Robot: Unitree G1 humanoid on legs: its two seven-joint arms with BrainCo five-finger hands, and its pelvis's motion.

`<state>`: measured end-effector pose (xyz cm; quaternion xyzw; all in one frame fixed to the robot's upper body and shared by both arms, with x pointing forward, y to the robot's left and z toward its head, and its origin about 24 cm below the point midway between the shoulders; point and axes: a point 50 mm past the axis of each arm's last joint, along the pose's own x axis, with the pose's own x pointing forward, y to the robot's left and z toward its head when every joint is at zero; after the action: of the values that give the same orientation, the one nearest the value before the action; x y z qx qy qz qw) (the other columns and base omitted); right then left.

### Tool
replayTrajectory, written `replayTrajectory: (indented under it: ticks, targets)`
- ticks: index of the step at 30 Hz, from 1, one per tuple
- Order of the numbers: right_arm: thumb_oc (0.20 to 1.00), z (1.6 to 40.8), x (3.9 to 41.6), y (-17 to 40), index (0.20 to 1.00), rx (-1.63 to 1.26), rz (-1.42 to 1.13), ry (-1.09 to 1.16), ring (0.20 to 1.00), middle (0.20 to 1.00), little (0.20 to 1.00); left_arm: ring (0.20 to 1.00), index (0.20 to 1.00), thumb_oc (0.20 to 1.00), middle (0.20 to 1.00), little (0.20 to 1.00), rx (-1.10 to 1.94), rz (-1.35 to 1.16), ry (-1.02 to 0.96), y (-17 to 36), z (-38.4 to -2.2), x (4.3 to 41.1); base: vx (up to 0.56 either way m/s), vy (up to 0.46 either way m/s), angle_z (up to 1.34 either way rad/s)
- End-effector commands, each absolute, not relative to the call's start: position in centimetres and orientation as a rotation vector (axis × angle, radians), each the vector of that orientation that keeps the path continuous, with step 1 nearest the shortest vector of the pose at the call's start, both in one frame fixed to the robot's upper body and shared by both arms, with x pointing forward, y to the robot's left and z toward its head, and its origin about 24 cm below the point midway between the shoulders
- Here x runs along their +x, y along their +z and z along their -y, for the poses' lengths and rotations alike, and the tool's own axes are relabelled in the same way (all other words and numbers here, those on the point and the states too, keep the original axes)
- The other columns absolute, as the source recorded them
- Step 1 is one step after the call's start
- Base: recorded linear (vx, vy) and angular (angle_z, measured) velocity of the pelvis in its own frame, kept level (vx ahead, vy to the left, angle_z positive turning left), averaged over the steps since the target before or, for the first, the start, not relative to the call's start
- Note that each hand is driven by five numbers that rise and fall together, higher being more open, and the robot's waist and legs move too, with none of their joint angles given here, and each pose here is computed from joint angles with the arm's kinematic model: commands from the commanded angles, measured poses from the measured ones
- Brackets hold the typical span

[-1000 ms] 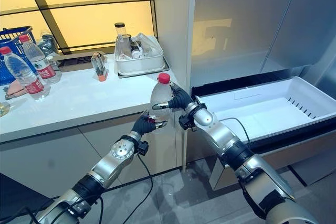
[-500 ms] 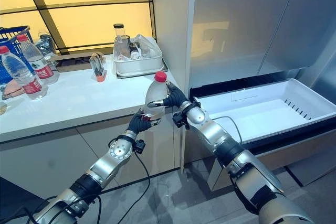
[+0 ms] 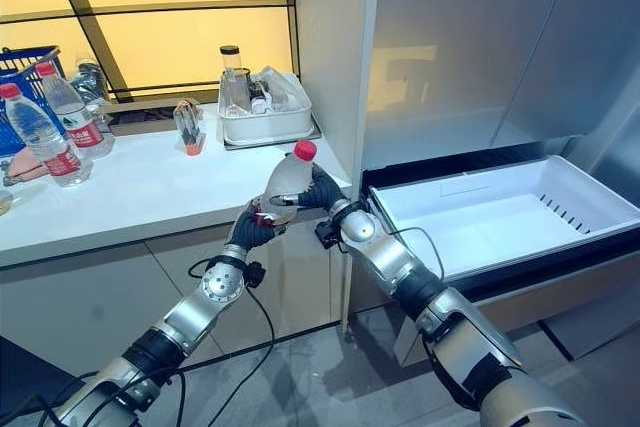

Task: Take the drinks into the refrigerator

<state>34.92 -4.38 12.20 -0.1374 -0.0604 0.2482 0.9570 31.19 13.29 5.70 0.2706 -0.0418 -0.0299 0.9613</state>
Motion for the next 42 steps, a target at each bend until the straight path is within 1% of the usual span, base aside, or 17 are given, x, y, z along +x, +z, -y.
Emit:
replayTrajectory:
  ticks: [1,17,18,19,20,23,28,32,42]
  targets:
    - [0.2,2.7,36.5,16.3,0.2,-0.375,0.266,0.481,0.2,0.2,0.2,0.2,0.2,0.2,0.2,0.2,0.56,0.571,-0.228,15.5,-6.1,33.3,0.0,0.0,0.0]
    - [0.2,3.2,36.0,15.6,0.2,-0.303,0.257,0.472,0.2,0.2,0.2,0.2,0.2,0.2,0.2,0.2,0.559,0.532,-0.234,14.4,-6.0,33.1,0.0,0.0,0.0]
    - [0.2,3.3,36.0,15.5,0.2,-0.297,0.255,0.471,0.2,0.2,0.2,0.247,0.247,0.247,0.247,0.247,0.56,0.526,-0.236,14.3,-6.0,33.2,0.0,0.0,0.0]
    - [0.2,3.4,36.0,15.5,0.2,-0.29,0.252,0.471,0.2,0.2,0.2,0.451,0.451,0.451,0.451,0.451,0.559,0.515,-0.242,14.1,-6.0,33.2,0.0,0.0,0.0]
    - [0.2,3.5,35.9,15.5,0.2,-0.285,0.253,0.472,0.2,0.2,0.2,1.0,1.0,1.0,1.0,1.0,0.56,0.504,-0.245,13.9,-6.0,33.2,0.0,0.0,0.0]
    - [0.2,3.8,35.7,15.8,0.2,-0.264,0.263,0.477,0.2,0.2,0.2,1.0,1.0,1.0,1.0,1.0,0.53,0.44,-0.263,12.8,-6.0,33.2,0.0,0.0,0.0]
    - [0.2,4.7,35.4,16.7,0.2,-0.229,0.298,0.47,0.2,0.2,0.2,1.0,1.0,1.0,1.0,1.0,0.336,0.262,-0.312,10.1,-6.2,32.7,0.0,0.0,0.0]
    - [0.2,6.0,35.2,17.3,0.2,-0.189,0.324,0.452,0.2,0.2,0.2,1.0,1.0,1.0,1.0,1.0,0.31,0.187,-0.343,8.3,-6.9,32.0,0.0,0.0,0.0]
    - [0.2,9.4,35.5,17.6,0.2,-0.138,0.331,0.362,0.2,0.2,0.2,1.0,1.0,1.0,1.0,1.0,0.243,0.052,-0.344,5.0,-8.7,30.2,0.0,0.0,0.0]
